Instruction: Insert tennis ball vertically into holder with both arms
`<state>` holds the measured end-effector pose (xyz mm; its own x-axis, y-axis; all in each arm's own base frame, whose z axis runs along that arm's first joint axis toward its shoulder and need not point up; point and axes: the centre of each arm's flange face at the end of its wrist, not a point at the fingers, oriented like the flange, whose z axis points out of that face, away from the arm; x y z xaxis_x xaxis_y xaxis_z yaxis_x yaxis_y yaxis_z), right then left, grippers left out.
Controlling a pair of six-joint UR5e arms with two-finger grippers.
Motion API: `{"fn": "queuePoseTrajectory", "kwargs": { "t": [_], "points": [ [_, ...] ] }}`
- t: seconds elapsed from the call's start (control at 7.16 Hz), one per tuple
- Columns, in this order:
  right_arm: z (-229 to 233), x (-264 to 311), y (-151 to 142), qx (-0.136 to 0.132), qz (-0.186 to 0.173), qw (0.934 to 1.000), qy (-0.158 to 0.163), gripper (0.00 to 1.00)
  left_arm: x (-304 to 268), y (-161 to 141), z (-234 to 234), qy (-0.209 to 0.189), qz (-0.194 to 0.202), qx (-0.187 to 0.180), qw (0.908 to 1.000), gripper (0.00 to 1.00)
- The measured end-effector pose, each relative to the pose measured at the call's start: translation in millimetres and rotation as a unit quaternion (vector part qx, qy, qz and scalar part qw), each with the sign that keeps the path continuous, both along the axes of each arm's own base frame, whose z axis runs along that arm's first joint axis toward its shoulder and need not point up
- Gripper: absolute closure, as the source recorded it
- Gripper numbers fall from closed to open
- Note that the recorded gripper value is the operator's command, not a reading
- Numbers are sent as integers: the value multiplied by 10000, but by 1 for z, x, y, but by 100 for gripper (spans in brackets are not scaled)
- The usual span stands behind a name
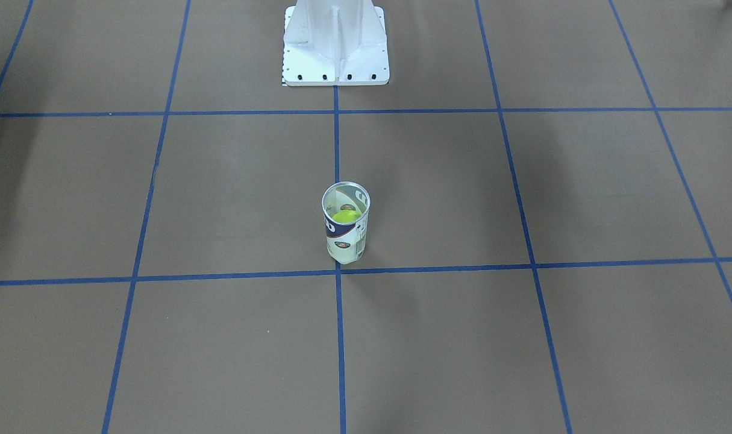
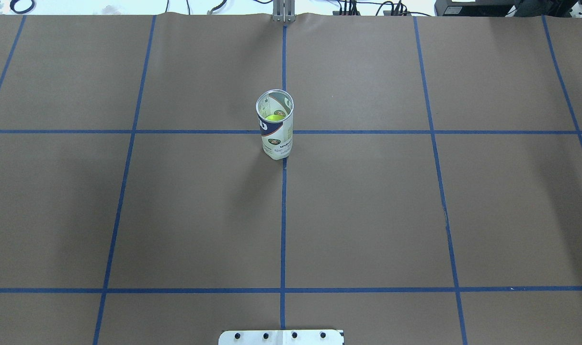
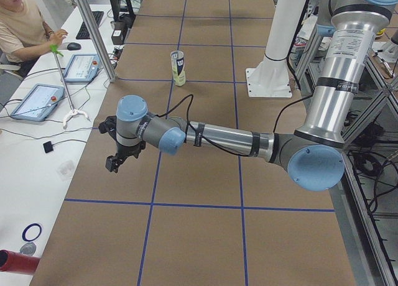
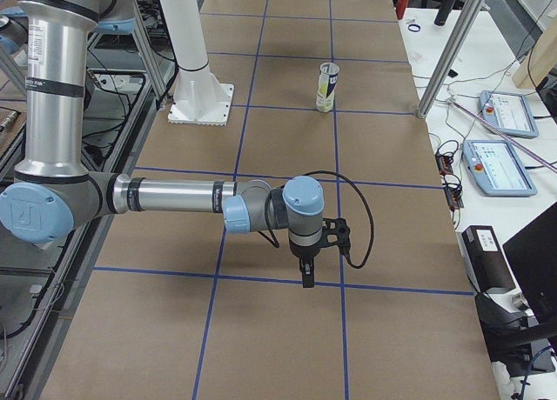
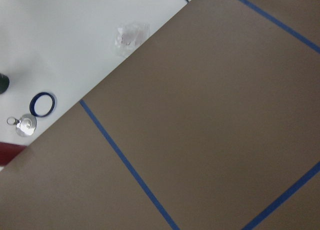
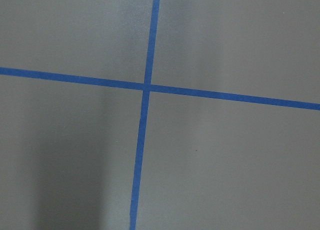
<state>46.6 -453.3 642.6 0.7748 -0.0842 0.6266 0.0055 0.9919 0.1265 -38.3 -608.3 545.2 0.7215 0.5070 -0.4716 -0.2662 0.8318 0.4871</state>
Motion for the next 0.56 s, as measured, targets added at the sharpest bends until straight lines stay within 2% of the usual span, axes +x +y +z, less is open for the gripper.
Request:
{"fn": "queuePoseTrajectory", "kwargs": {
  "t": [0.28,0.56],
  "points": [
    [-5,-2,-1,-150,-31,9997,-192,0,-11,14,0,-33,-88,-770,9970,0],
    [-16,-3,-2,-295,-61,9993,-224,0,-24,46,42,-55,-185,-1189,9927,0]
  ]
}}
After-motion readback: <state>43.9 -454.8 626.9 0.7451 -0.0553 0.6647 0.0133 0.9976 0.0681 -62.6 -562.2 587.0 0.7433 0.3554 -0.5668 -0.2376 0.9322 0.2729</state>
